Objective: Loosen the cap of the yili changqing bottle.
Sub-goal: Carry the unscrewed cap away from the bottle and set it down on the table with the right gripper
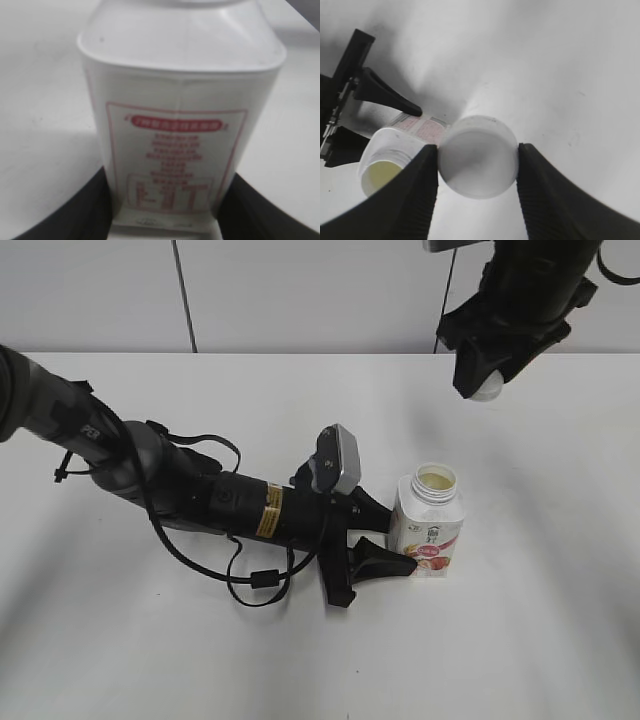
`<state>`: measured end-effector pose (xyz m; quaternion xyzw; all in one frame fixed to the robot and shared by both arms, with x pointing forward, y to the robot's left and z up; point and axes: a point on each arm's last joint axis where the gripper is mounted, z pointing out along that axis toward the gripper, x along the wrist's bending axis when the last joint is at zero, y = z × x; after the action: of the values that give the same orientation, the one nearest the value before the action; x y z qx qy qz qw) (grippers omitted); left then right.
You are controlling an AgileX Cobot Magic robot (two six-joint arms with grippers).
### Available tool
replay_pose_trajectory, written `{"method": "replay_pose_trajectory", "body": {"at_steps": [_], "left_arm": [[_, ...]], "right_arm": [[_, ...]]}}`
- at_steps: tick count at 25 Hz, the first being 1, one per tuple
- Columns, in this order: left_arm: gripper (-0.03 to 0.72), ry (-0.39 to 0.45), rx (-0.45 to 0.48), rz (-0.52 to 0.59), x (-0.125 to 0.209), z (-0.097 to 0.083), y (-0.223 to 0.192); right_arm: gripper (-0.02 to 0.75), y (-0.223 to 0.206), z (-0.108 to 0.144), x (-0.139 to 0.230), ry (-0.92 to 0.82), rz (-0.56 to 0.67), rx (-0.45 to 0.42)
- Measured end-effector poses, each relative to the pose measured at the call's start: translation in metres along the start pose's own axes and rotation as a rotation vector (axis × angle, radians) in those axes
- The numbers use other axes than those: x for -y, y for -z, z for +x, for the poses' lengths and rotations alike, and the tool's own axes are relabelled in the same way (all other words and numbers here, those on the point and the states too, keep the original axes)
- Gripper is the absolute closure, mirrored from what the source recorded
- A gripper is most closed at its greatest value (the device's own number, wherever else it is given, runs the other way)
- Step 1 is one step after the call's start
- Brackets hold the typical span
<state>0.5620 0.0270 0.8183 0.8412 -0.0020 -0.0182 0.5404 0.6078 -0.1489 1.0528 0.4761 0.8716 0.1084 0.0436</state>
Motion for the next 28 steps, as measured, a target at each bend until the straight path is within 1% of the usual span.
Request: {"method": "replay_pose_trajectory", "body": {"at_steps": [5, 8, 10, 15, 18, 24, 26, 28], "left_arm": [[0.309, 0.000, 0.000, 0.000, 0.000, 0.000, 0.000], [0.309, 0.000, 0.000, 0.000, 0.000, 0.000, 0.000], [0.309, 0.000, 0.001, -0.001, 0.000, 0.000, 0.000], [0.309, 0.000, 0.001, -0.001, 0.000, 0.000, 0.000], [0.309, 0.000, 0.001, -0.001, 0.000, 0.000, 0.000], [0.309, 0.000, 0.001, -0.002, 0.000, 0.000, 0.000], [0.309, 0.000, 0.001, -0.002, 0.000, 0.000, 0.000], [0.309, 0.000, 0.001, -0.002, 0.000, 0.000, 0.000]], "right_arm": [[0.352, -0.012, -0.033, 0.018, -0.117, 0.057, 0.006], [0.352, -0.030, -0.047, 0.038, -0.179, 0.139, -0.006], [0.352, -0.041, -0.053, 0.053, -0.214, 0.159, -0.005], [0.352, -0.074, -0.053, 0.084, -0.286, 0.166, 0.006], [0.352, -0.093, -0.051, 0.095, -0.327, 0.123, 0.022], [0.352, -0.110, -0.054, 0.099, -0.381, 0.000, 0.061], [0.352, -0.115, -0.055, 0.097, -0.394, -0.013, 0.065], [0.352, -0.126, -0.056, 0.099, -0.407, 0.008, 0.063]]}}
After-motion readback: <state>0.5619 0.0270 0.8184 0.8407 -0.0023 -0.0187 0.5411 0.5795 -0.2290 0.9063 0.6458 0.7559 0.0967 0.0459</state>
